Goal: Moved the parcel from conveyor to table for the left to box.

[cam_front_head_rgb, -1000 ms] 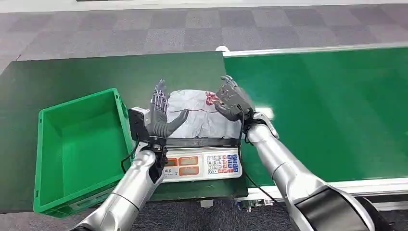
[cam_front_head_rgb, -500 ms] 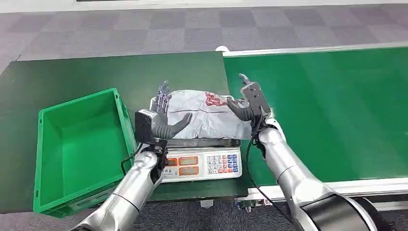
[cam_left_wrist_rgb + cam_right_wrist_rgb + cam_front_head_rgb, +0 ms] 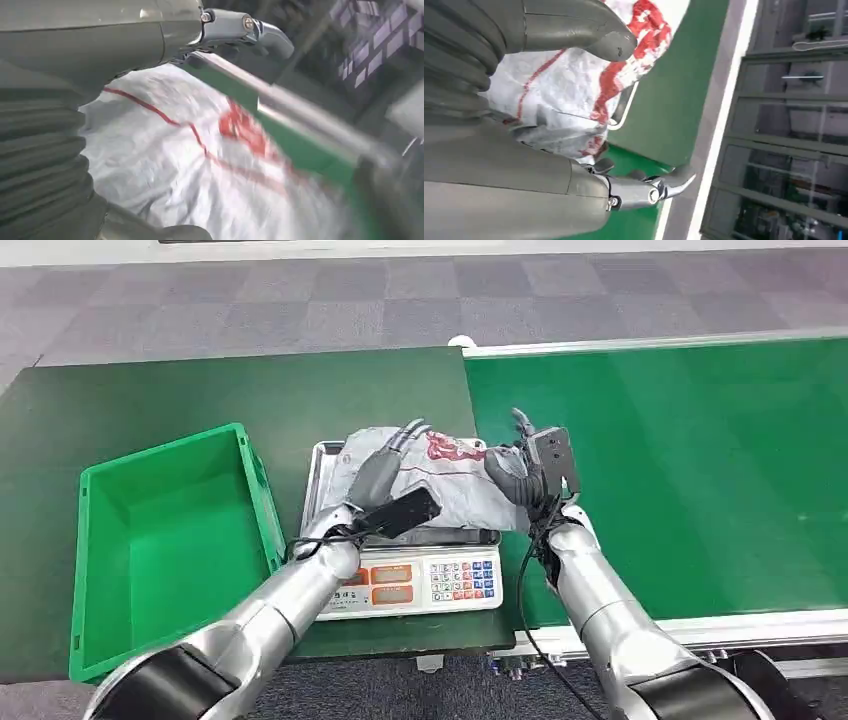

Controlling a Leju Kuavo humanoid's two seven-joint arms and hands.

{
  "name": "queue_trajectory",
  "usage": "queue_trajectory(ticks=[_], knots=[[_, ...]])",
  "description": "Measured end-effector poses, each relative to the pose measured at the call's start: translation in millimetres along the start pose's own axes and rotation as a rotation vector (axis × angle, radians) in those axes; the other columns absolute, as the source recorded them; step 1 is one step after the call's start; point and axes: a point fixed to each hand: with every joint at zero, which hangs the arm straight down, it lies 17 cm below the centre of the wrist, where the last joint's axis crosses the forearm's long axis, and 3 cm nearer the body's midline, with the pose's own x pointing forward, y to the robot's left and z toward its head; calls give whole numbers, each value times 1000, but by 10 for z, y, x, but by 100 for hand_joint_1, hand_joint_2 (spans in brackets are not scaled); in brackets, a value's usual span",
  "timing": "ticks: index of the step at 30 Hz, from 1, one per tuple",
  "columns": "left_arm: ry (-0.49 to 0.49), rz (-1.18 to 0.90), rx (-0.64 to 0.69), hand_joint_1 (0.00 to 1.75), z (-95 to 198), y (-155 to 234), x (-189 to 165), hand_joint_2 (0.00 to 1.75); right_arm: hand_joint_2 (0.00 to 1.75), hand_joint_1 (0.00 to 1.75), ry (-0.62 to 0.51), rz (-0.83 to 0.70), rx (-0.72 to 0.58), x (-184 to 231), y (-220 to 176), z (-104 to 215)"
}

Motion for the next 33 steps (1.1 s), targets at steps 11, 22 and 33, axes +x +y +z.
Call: queue_trajectory(ticks=[11, 22, 33], knots=[[102, -283, -535, 0, 188, -605, -269, 175, 175, 0, -66, -66, 25, 331, 13, -151], [210, -276, -727, 175, 488, -572, -593, 175, 175, 0, -114, -138, 48, 542, 64, -193], [163, -297, -649, 175, 386, -484, -568, 175, 175, 0, -83, -148, 66, 376, 43, 113]])
